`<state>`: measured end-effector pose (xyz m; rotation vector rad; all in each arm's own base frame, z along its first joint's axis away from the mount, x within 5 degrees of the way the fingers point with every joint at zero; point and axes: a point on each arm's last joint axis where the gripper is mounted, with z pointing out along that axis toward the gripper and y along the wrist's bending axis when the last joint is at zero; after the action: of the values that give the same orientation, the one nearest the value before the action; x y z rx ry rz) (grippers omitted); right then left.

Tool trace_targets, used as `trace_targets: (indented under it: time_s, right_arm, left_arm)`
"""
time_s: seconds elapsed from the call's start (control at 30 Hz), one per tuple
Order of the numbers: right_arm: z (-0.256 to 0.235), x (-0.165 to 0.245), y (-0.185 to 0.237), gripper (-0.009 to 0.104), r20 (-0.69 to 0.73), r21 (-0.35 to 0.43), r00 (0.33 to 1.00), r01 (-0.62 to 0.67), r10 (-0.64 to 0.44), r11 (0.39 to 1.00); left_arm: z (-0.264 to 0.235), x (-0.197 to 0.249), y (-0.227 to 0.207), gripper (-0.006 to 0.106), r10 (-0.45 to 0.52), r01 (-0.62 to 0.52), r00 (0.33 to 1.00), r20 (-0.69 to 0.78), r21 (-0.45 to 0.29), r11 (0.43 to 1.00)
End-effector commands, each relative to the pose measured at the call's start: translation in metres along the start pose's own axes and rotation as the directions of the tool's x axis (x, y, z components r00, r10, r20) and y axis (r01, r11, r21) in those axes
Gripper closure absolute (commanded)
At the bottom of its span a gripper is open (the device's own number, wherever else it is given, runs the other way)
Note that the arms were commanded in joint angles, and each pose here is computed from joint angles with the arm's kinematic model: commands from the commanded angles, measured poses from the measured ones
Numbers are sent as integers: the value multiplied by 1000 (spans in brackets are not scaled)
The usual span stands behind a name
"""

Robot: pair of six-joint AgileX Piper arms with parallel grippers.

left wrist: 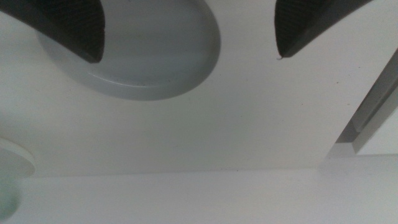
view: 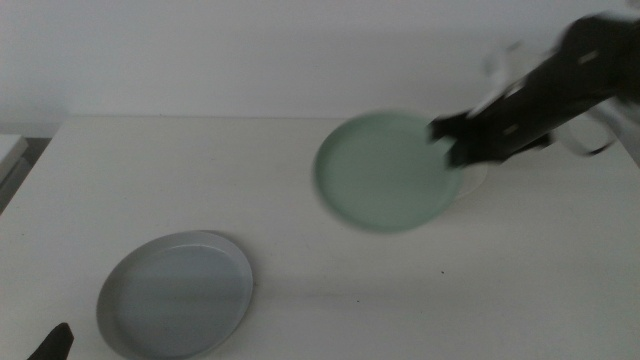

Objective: Stack the three bowls on top of each other.

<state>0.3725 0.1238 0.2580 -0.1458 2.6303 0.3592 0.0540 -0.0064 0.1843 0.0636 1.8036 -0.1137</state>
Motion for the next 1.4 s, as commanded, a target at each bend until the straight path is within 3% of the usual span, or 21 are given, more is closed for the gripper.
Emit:
trace_targets:
  time_s: [0.0,0.27,0.87,0.97,1.23,1.37]
  right_arm:
    - [18,5,15,98,-25,-13,999,28,-28,1000]
    - [70,23,21,98,-145,-11,989,32,-34,999]
    - [95,32,12,95,-203,34,977,78,-69,996]
    - [95,32,12,84,-203,34,977,78,-70,996]
    - [62,7,13,28,-99,50,990,104,-99,993]
    - [36,-32,-6,23,-16,156,997,74,-73,985]
  left_arm:
    - [0,-2,0,7,0,0,1000,19,0,1000]
    - [0,-1,0,7,0,0,1000,17,-1,1000]
    - [0,-1,0,7,0,0,1000,17,-1,1000]
    - [0,-1,0,7,0,0,1000,17,-1,1000]
    - [0,-1,0,7,0,0,1000,17,-1,1000]
    - [0,-1,0,7,0,0,1000,17,-1,1000]
